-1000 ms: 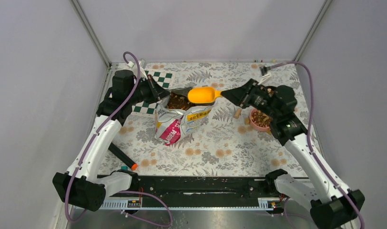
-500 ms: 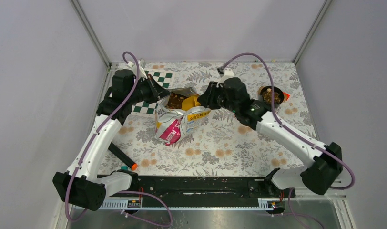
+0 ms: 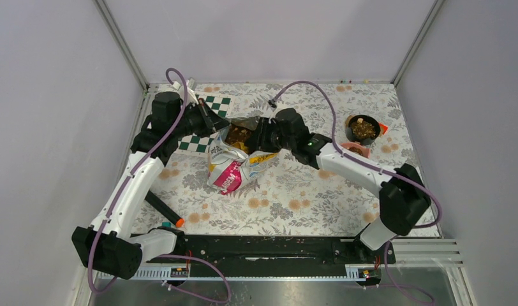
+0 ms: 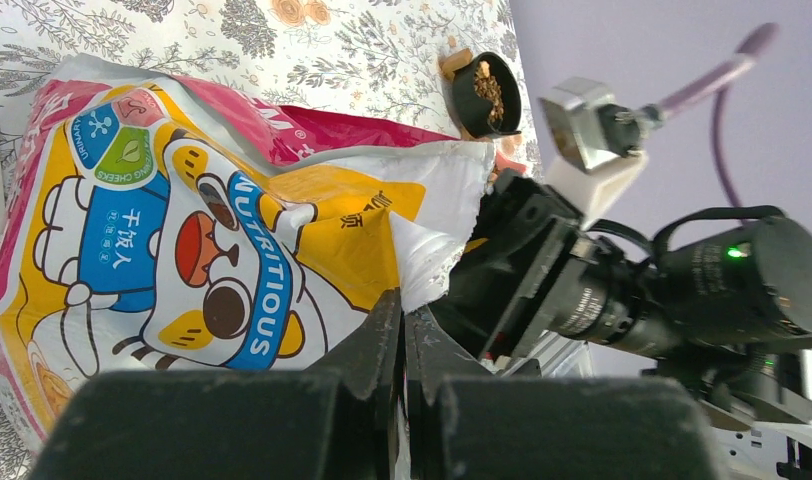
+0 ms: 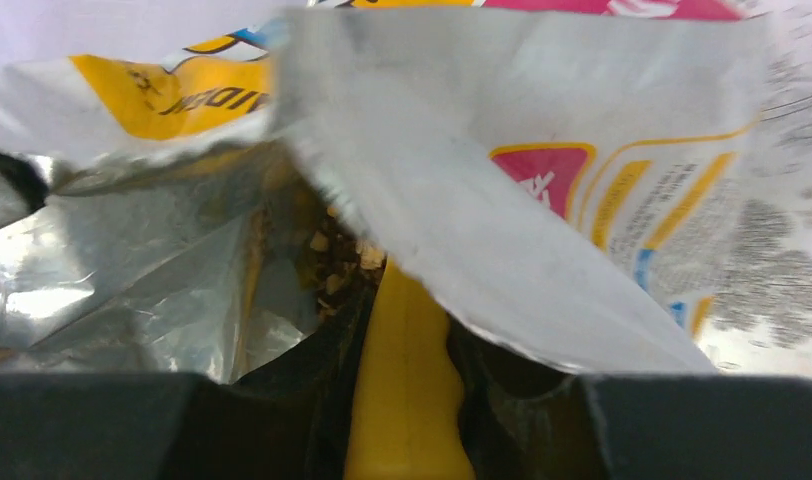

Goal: Serve the pet food

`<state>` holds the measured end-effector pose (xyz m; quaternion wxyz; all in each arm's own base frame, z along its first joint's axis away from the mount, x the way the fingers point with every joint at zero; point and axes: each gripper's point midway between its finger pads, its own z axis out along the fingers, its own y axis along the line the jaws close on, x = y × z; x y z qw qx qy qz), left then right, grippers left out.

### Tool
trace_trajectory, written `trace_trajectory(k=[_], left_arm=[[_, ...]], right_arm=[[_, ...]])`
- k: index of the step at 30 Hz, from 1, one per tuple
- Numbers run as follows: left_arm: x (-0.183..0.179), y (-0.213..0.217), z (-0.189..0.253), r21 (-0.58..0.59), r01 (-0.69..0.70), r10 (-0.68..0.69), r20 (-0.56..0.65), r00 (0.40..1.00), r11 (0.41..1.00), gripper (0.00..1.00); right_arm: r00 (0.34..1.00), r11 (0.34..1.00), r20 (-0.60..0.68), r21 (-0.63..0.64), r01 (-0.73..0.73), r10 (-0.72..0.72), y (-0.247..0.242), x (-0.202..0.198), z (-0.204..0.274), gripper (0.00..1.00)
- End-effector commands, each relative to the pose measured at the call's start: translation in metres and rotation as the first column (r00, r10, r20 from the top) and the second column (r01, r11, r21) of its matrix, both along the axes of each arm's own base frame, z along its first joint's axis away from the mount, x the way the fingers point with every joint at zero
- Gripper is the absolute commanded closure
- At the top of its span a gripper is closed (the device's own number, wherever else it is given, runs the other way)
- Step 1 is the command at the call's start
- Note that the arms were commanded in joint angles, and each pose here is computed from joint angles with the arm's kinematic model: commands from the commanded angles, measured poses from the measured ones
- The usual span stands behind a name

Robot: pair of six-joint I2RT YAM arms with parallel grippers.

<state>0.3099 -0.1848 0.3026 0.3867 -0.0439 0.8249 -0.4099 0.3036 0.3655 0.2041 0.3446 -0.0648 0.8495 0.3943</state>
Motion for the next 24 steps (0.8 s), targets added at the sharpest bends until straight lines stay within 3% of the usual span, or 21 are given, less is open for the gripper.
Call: trace_trajectory(k=[1,4,10,24], left_arm=[[-0.002,-0.009,0.03,-0.056,0.049,-0.044,0.085,0.995,0.997,1.0],[-0.003,-0.009,0.029,-0.053,0.05,-0.045,0.086,0.995,0.997,1.0],[-0.003,-0.007,0.026,-0.041,0.042,-0.038,0.087,0.995,0.998,1.0],[0.003,0.013,0.033,0.036,-0.062,0.057,0.133,0.989,0.997,1.0]], right_arm=[[0.967,0.957,-0.17,0.252,-0.143,0.189,0.043,-0.038,0.002,1.0],[0.965,0.93,-0.162,0.339,-0.142,0.207,0.049,-0.039,0.023,1.0],[0.985,0.915,-0.102,0.394,-0.087,0.138,0.032,-0.038,0.066,1.0],[0.992,0.928,-0.024,0.35,0.126,-0.126,-0.057,-0.022,0.103,1.0]])
